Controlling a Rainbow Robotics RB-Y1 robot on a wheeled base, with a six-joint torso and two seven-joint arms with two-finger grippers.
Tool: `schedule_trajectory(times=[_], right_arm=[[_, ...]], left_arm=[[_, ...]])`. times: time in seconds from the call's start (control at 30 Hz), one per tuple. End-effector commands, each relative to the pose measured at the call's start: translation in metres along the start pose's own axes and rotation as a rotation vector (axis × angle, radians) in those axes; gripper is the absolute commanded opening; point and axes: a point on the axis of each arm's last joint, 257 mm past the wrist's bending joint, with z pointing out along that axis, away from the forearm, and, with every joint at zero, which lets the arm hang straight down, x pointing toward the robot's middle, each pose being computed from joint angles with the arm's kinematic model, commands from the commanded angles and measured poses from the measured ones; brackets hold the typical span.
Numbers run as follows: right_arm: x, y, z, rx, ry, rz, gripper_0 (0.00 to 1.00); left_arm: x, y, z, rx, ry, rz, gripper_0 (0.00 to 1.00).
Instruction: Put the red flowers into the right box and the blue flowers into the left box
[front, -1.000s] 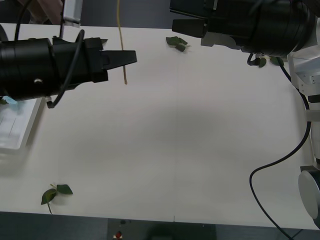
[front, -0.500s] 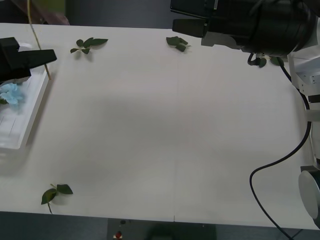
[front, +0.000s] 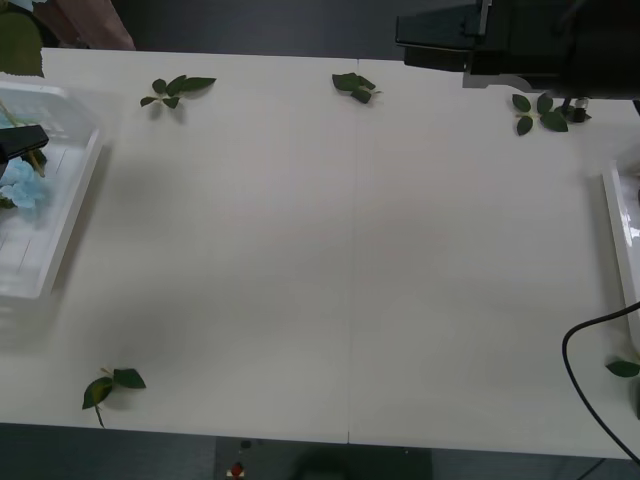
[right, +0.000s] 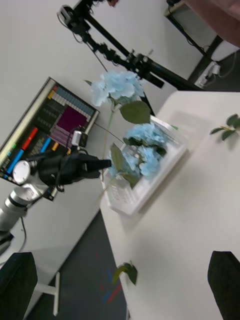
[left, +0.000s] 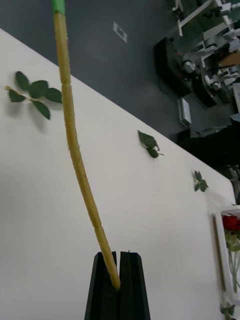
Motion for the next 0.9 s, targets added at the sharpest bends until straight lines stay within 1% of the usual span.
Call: schedule_trajectory(times=[0.03,0.13,0.4,0.67,0.9], right_arm=[[0.007,-0.012,-0.033,0.086,0.046,-0.102,1.0],[0.012,-0.022,-0.052,0.127,0.077,-0.185,1.0],[0.042,-0.044,-0.105,0.207,0.18,-0.325,1.0],[0.062,-0.06,-0.144,0.264,0.291,-0.483,1.0],[0.075,-0.08,-0.177,0.343,0.423,-0.624,1.0]], left_arm=[[-0.006,0.037,-0.018,-0.102,0.015,0.058,0.0],[0.004,0.059,-0.025,-0.143,0.064,0.041,0.0],[0.039,0.103,-0.036,-0.209,0.163,-0.025,0.0],[0.057,0.134,-0.041,-0.261,0.188,-0.073,0.0],[0.071,0.139,-0.035,-0.268,0.209,-0.071,0.01]])
